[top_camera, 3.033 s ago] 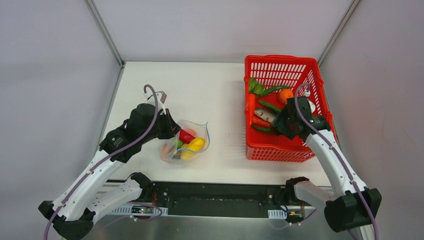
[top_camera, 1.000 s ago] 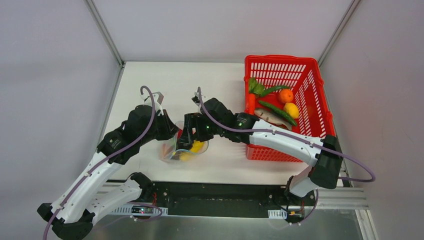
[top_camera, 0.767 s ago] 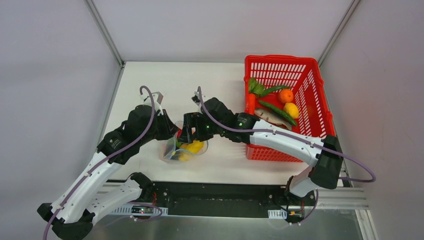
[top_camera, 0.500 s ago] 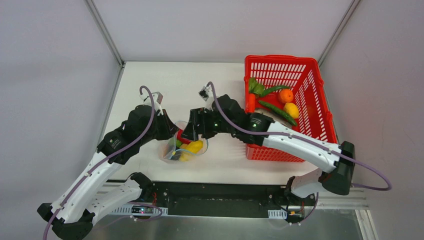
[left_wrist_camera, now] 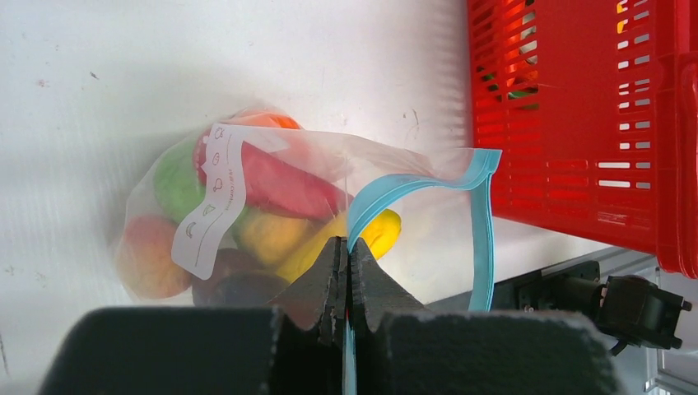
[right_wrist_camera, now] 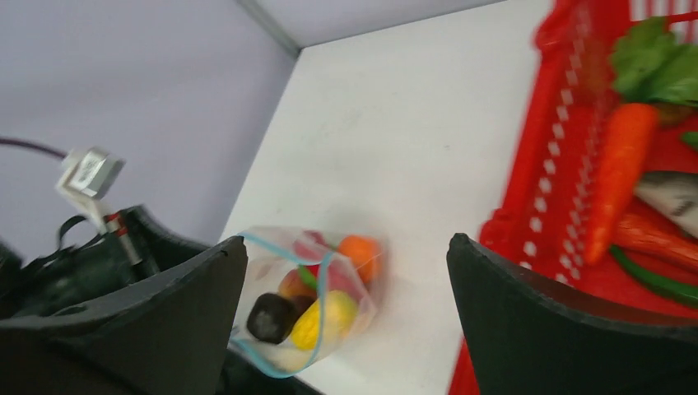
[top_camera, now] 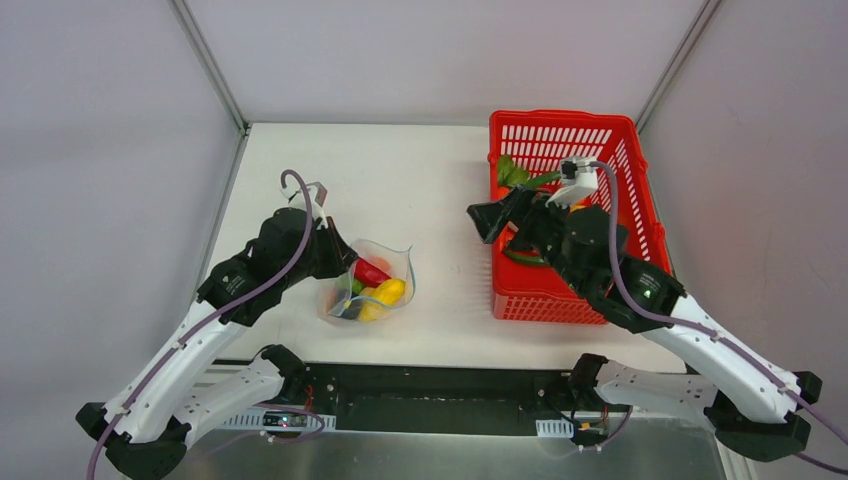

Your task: Place the food in the zip-top bag and seal the zipper

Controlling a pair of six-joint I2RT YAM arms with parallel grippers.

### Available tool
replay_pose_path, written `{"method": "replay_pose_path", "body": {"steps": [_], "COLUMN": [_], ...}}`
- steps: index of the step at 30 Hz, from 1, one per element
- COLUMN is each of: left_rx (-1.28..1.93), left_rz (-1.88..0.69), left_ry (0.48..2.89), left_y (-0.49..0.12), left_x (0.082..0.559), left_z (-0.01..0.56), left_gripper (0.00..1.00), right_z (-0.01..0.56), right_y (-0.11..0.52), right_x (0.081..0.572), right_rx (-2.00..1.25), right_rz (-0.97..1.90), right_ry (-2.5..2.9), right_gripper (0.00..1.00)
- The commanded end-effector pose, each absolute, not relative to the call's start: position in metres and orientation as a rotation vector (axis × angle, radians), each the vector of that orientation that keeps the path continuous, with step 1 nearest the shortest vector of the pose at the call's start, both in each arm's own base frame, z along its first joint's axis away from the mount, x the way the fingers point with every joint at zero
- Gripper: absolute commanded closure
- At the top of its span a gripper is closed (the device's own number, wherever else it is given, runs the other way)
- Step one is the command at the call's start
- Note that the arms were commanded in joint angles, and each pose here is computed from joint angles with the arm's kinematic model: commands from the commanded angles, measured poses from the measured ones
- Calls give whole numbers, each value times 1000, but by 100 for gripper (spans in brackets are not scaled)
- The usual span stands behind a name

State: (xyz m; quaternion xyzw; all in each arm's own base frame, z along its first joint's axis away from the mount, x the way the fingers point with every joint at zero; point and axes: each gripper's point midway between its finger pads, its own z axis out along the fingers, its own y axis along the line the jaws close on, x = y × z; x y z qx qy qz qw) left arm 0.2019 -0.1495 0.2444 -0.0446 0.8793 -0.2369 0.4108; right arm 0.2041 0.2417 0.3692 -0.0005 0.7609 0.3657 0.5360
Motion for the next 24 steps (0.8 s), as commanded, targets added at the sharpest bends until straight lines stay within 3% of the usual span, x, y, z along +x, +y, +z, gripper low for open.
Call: {"method": "replay_pose_path", "body": {"steps": [1,12,24], "left_rx": [-123,-132,-112], "left_rz": [-630,-644,-645], "left_ry": [2159,2162,2176], "left_y": [-154,-154,-156], "left_x": [211,208,207], "left_z": [265,265,260], "left_gripper": [100,100,100], "right_z": [342,301,214], "right_y": [191,131,31], "right_x": [224,239,315], "right_rx": [151,311,691], "right_rz": [628,328,127], "right_ry": [1859,2000,2191], "right_gripper": [5,4,2]}}
